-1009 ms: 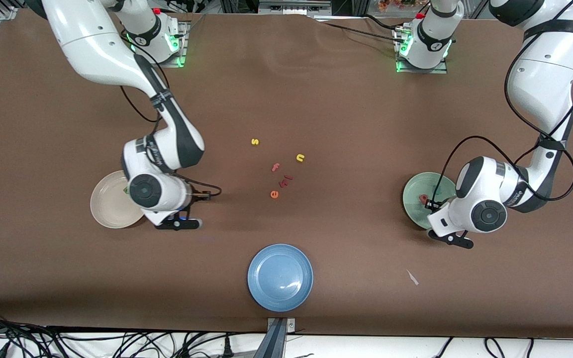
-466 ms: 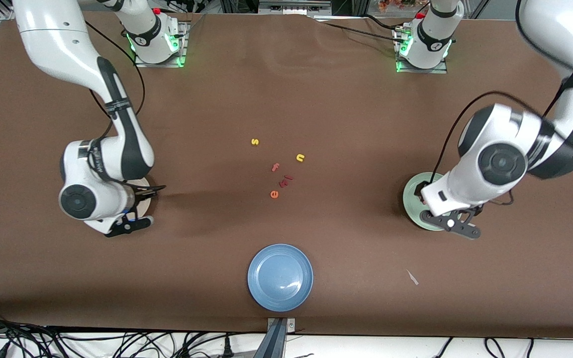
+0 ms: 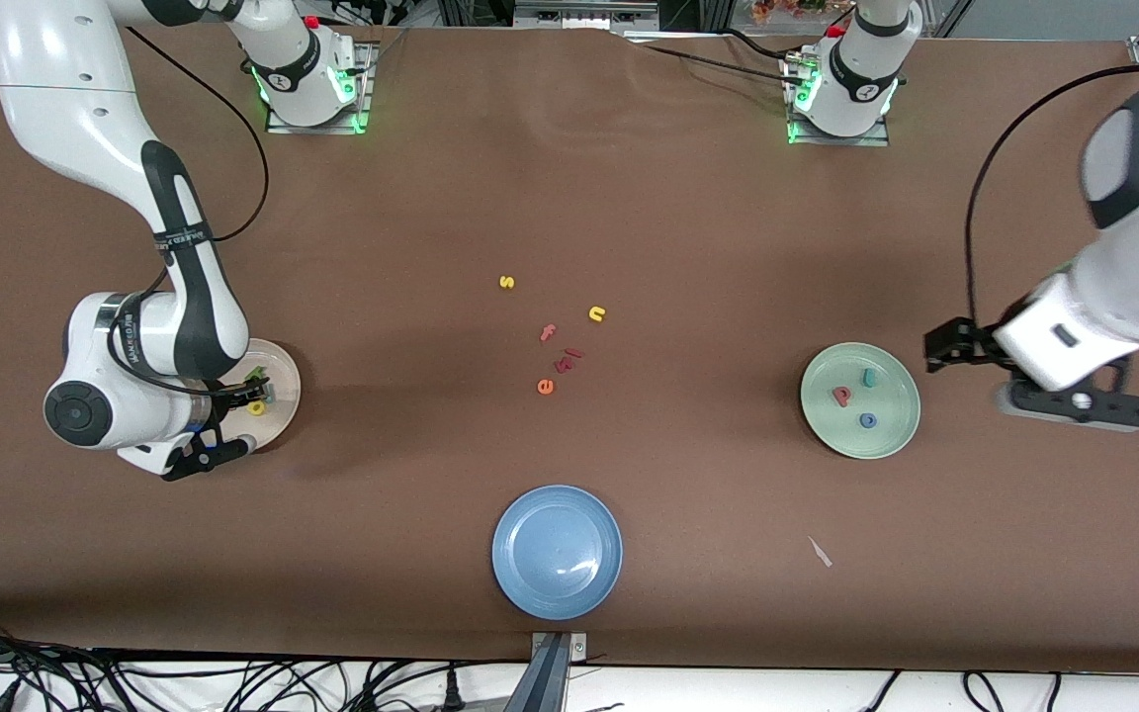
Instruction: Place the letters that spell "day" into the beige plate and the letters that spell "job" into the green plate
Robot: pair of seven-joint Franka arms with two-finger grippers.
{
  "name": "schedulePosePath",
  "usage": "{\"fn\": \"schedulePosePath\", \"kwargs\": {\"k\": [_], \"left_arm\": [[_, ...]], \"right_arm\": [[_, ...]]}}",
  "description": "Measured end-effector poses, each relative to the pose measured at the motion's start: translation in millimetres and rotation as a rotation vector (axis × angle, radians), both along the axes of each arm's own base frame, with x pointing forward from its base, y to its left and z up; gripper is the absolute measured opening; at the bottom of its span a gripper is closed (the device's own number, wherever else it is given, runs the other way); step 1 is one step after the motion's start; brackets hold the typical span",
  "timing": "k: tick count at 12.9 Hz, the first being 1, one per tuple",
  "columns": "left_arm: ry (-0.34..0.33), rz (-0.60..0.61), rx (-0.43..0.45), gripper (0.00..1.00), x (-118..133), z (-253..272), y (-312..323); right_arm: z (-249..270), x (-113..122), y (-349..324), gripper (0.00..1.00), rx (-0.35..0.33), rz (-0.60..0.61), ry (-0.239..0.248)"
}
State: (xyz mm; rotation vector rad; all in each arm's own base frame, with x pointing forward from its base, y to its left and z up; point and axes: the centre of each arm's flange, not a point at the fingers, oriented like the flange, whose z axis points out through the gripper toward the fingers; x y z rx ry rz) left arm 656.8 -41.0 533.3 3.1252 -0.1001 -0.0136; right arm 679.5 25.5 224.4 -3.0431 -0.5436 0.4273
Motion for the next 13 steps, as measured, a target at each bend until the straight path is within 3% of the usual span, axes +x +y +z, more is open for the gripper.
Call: {"fn": "schedulePosePath", "kwargs": {"k": [3, 8, 13], "left_arm": [[-0.006, 0.066, -0.027, 1.0, -11.4, 16.0, 14.4], [-0.023, 0.057, 0.03, 1.0, -78.7, 43.9, -2.5], [-0.024, 0.086, 0.028, 1.0, -89.6, 43.1, 12.9]], "right_arm": [[6.7, 0.0, 33.6, 0.99, 0.007, -0.02, -0.009], [31.2, -8.8, 94.6, 1.0, 0.013, -0.106, -0.003], [63.5, -17.6, 136.5, 1.0, -0.003, -0.084, -0.016]]}}
